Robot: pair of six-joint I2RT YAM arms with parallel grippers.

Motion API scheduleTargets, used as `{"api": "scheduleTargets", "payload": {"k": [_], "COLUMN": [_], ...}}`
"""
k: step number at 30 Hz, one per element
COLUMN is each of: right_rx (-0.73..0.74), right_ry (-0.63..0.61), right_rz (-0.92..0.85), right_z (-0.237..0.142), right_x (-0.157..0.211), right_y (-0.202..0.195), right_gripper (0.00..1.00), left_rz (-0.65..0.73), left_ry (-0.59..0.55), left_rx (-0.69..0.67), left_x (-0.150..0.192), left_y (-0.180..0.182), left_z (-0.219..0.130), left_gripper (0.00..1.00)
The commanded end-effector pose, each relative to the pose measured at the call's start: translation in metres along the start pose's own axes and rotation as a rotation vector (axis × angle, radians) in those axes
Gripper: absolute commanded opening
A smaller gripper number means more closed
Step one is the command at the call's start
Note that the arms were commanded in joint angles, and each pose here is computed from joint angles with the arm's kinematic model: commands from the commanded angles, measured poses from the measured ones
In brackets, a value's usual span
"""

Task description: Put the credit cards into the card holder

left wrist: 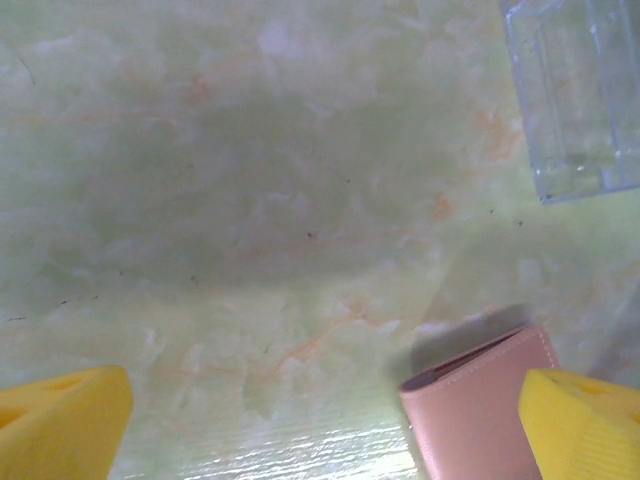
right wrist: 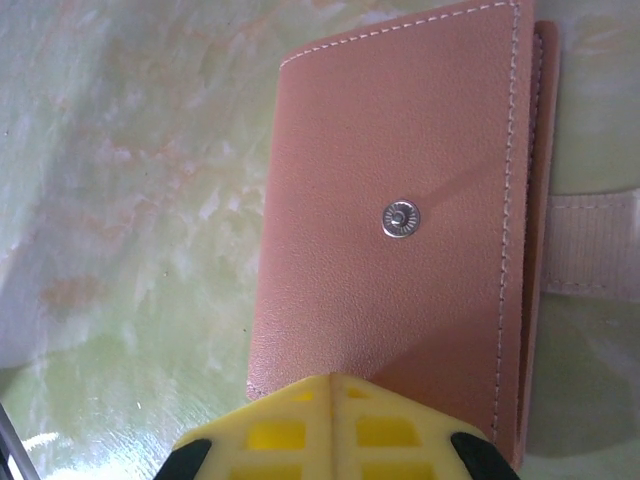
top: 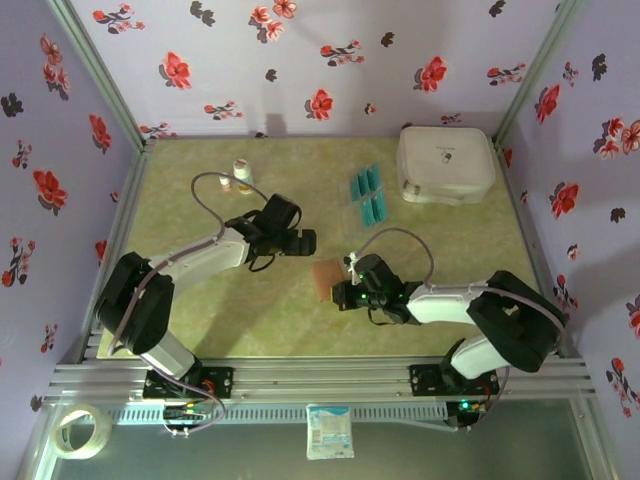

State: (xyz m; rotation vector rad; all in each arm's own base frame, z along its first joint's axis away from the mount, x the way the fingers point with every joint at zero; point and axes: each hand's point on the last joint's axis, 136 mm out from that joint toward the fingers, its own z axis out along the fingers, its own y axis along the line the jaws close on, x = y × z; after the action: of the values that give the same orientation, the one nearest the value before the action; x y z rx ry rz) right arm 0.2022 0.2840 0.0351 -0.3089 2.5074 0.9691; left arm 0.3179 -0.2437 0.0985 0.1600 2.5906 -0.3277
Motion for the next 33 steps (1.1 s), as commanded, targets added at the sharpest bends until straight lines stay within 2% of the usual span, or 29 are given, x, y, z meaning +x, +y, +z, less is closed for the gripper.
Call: {"api": "scheduleTargets", "payload": {"k": [1,17,33], "right_rx": [-0.015,-0.01,-0.017], "right_ry": [-0.03,0.007,0.014], "right_rz": [0.014,0.034,0.037], "right_z": [0.002,0.009,0.013], "right_x": [-0.009,-0.001,-0.002], "right_y": [0.006,0.001,0.004], "right_gripper": [0.0,0.0,0.0], "left_rz": [0.09,0.167,0.205], "left_ry": [0.041,0.097,0.151], "left_rx": [0.002,0.072,0.06], "left_x": [0.003,0.023,0.046], "left_y": [0.0,-0.017,-0.02], "left_z": [0.0,0.035,0.056], "left_gripper": [1.0,1.0,1.0]}}
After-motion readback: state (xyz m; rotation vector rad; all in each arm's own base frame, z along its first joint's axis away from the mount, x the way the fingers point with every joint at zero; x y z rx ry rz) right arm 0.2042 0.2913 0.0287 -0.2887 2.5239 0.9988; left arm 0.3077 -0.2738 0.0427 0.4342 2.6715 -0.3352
